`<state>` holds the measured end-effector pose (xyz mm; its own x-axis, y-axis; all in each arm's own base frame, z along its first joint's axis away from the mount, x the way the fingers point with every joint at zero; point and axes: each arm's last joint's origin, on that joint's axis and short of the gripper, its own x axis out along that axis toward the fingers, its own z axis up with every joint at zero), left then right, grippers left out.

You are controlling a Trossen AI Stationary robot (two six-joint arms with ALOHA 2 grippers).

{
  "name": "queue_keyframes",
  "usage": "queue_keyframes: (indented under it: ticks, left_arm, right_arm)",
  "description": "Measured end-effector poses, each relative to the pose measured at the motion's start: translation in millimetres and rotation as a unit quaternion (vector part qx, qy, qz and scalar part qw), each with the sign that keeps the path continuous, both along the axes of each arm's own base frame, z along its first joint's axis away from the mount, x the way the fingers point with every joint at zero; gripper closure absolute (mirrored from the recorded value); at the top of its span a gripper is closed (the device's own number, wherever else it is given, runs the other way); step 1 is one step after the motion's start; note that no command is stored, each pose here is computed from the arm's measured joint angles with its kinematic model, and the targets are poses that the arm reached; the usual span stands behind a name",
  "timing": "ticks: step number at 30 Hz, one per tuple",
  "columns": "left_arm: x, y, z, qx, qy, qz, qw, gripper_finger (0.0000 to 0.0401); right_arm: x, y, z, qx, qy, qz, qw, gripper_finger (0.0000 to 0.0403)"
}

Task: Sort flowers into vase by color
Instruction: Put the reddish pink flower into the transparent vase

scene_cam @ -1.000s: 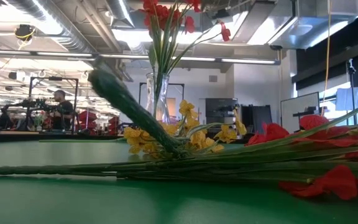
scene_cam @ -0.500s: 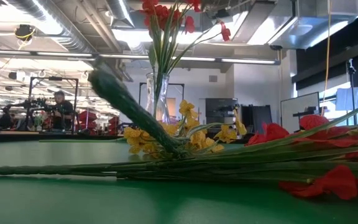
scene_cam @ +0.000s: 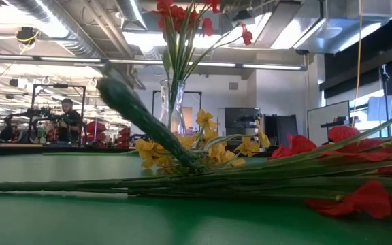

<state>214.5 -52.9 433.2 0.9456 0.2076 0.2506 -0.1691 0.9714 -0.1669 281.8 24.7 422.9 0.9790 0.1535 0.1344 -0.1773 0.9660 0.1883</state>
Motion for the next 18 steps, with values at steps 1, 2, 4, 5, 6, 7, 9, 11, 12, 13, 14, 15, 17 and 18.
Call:
queue_keyframes:
  ticks: [1, 2, 4, 5, 6, 7, 9, 11, 12, 13, 14, 15, 17, 18]
  left_arm:
    - [-7, -3, 4, 0.010, -0.006, -0.003, 1.000, 0.0400]
    - [-14, -6, 6, 0.022, -0.007, -0.010, 1.000, 0.0400]
    - [-20, -15, 5, 0.041, -0.004, -0.025, 0.999, 0.0400]
    - [-21, -20, 1, 0.050, 0.000, -0.021, 0.999, 0.0400]
    - [-22, -25, -4, 0.060, 0.004, -0.011, 0.998, 0.0400]
    - [-22, -29, -12, 0.071, 0.009, 0.001, 0.997, 0.0400]
    - [-22, -35, -26, 0.086, 0.006, 0.026, 0.996, 0.0401]
    - [-25, -34, -38, 0.093, -0.017, 0.042, 0.995, 0.0401]
    - [-27, -33, -45, 0.091, -0.032, 0.048, 0.994, 0.0401]
    - [-29, -32, -52, 0.090, -0.047, 0.052, 0.993, 0.0401]
    - [-32, -30, -61, 0.091, -0.060, 0.057, 0.992, 0.0401]
    - [-33, -27, -70, 0.093, -0.071, 0.063, 0.991, 0.0401]
    - [-37, -20, -88, 0.089, -0.098, 0.068, 0.989, 0.0401]
    - [-40, -16, -96, 0.087, -0.109, 0.073, 0.988, 0.0401]
  right_arm:
    - [-4, 0, 0, -0.001, 0.013, 0.001, 1.000, 0.0095]
    - [-9, 2, -1, -0.003, 0.029, 0.004, 1.000, 0.0096]
    - [-16, 7, -4, -0.020, 0.062, -0.003, 0.998, 0.0102]
    - [-18, 11, -7, -0.034, 0.078, -0.010, 0.996, 0.0107]
    - [-21, 15, -10, -0.049, 0.095, -0.023, 0.994, 0.0112]
    - [-23, 21, -13, -0.062, 0.111, -0.037, 0.991, 0.0117]
    - [-26, 33, -17, -0.087, 0.127, -0.065, 0.986, 0.0129]
    - [-29, 44, -22, -0.106, 0.132, -0.084, 0.982, 0.0140]
    - [-31, 49, -23, -0.112, 0.134, -0.086, 0.981, 0.0145]
    - [-33, 53, -25, -0.117, 0.137, -0.087, 0.980, 0.0149]
    - [-36, 56, -27, -0.122, 0.139, -0.090, 0.979, 0.0153]
    - [-39, 58, -27, -0.124, 0.138, -0.094, 0.978, 0.0157]
    - [-47, 60, -29, -0.125, 0.136, -0.102, 0.977, 0.0163]
    - [-52, 60, -31, -0.122, 0.134, -0.105, 0.978, 0.0165]
